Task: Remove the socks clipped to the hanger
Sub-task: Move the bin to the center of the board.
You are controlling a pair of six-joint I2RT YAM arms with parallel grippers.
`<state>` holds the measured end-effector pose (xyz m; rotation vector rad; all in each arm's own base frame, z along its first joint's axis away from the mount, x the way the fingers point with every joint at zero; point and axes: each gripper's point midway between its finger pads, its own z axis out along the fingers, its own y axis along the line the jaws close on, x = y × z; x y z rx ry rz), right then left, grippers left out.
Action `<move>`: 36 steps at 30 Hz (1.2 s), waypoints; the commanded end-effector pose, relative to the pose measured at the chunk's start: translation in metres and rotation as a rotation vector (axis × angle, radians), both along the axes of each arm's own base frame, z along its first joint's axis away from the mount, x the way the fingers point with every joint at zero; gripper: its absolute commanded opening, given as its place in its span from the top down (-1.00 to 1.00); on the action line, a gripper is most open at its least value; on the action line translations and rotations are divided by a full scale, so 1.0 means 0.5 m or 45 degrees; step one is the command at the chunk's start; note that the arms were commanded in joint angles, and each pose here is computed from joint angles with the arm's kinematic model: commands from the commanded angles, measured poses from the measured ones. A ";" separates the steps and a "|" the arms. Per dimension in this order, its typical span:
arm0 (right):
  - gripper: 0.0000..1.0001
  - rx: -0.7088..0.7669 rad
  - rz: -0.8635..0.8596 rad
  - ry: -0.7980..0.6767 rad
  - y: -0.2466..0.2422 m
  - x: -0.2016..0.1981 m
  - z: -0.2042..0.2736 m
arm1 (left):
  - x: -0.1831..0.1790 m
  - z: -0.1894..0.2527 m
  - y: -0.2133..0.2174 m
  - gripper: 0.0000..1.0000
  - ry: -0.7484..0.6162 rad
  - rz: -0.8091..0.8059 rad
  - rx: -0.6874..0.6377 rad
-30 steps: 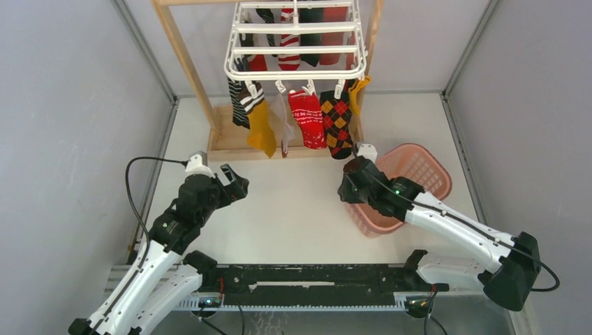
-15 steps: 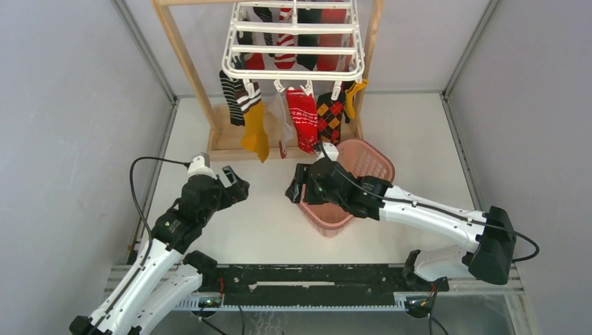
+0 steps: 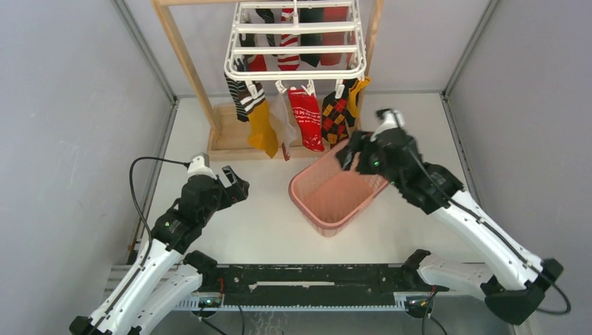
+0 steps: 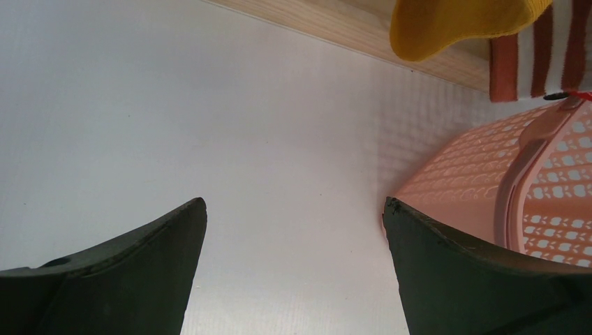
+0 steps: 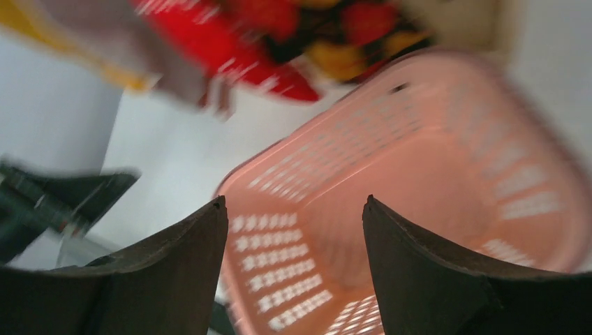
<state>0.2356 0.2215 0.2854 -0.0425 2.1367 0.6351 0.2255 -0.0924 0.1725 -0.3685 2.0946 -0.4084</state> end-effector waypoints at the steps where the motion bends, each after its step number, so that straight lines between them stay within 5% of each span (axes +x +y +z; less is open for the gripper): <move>1: -0.53 -0.164 -0.113 -0.027 -0.128 0.066 -0.029 | 0.011 0.016 -0.006 -1.00 -0.055 0.000 -0.021; 15: -0.46 -0.202 -0.197 0.079 -0.245 0.187 -0.147 | 0.007 0.012 -0.005 -0.99 -0.044 -0.005 -0.011; 36: -0.05 -0.238 -0.184 0.171 -0.210 0.061 -0.216 | 0.005 0.009 -0.003 -1.00 -0.038 -0.004 -0.002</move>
